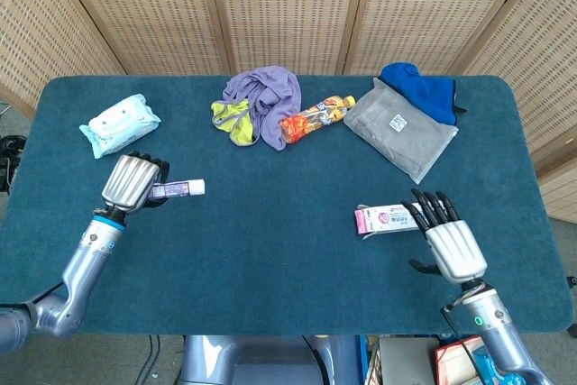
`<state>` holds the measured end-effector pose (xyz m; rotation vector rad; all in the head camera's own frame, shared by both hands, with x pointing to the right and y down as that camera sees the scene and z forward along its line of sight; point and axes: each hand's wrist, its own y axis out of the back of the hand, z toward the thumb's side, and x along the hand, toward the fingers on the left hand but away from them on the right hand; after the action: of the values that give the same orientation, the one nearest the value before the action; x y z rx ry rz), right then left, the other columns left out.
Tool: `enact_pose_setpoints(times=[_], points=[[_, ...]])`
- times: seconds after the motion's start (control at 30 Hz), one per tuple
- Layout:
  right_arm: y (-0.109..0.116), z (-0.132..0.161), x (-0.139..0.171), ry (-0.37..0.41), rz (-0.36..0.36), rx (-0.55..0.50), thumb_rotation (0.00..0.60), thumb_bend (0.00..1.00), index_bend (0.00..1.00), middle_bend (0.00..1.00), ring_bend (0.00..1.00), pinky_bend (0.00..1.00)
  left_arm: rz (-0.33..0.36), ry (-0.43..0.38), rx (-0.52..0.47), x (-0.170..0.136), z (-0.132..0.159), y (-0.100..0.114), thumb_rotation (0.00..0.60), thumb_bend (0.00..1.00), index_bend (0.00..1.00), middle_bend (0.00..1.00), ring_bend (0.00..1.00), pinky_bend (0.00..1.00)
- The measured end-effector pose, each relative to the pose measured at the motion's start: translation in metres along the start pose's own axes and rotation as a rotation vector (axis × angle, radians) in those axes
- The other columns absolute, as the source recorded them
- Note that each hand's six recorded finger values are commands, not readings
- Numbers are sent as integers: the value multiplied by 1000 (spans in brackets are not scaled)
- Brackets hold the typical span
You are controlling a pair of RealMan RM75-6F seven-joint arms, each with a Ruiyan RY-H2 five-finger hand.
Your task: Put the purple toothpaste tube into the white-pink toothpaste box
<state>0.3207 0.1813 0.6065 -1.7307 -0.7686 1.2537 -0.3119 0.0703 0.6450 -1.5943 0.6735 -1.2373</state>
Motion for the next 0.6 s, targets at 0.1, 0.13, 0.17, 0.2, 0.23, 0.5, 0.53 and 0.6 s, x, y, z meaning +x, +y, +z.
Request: enact_pose_setpoints(times=[0.1, 0.13, 0.17, 0.2, 0.23, 0.5, 0.53, 0.6], points=[[-4, 8, -15, 21, 35, -3, 600, 62, 105, 0, 0, 0, 9, -10, -2, -1, 1, 3, 600, 372, 877, 640, 535, 501], [-6, 11, -22, 26, 54, -4, 600, 62, 107, 0, 0, 0, 12, -13, -2, -1, 1, 5, 600, 372, 877, 640, 535, 501], [-9, 12, -27, 27, 71, -5, 600, 62, 111, 0, 0, 0, 17, -17, -1, -2, 1, 6, 600, 372, 877, 640, 535, 501], [-12, 13, -31, 27, 89, -6, 600, 62, 113, 0, 0, 0, 20, -19, 0, -2, 2, 7, 600, 372, 877, 639, 535, 501], [-15, 14, -36, 24, 106, -6, 600, 61, 117, 0, 0, 0, 24, -22, 1, -2, 2, 9, 600, 372, 877, 639, 535, 501], [-41, 11, -74, -18, 196, 1, 600, 62, 125, 0, 0, 0, 31, -27, 0, -3, 2, 14, 600, 373, 877, 639, 535, 500], [-43, 9, -76, -24, 200, 3, 600, 62, 128, 0, 0, 0, 30, -28, 1, -4, 2, 14, 600, 373, 877, 639, 535, 500], [-47, 5, -82, -36, 208, 10, 600, 62, 134, 0, 0, 0, 30, -29, 1, -4, 2, 14, 600, 373, 877, 639, 535, 500]])
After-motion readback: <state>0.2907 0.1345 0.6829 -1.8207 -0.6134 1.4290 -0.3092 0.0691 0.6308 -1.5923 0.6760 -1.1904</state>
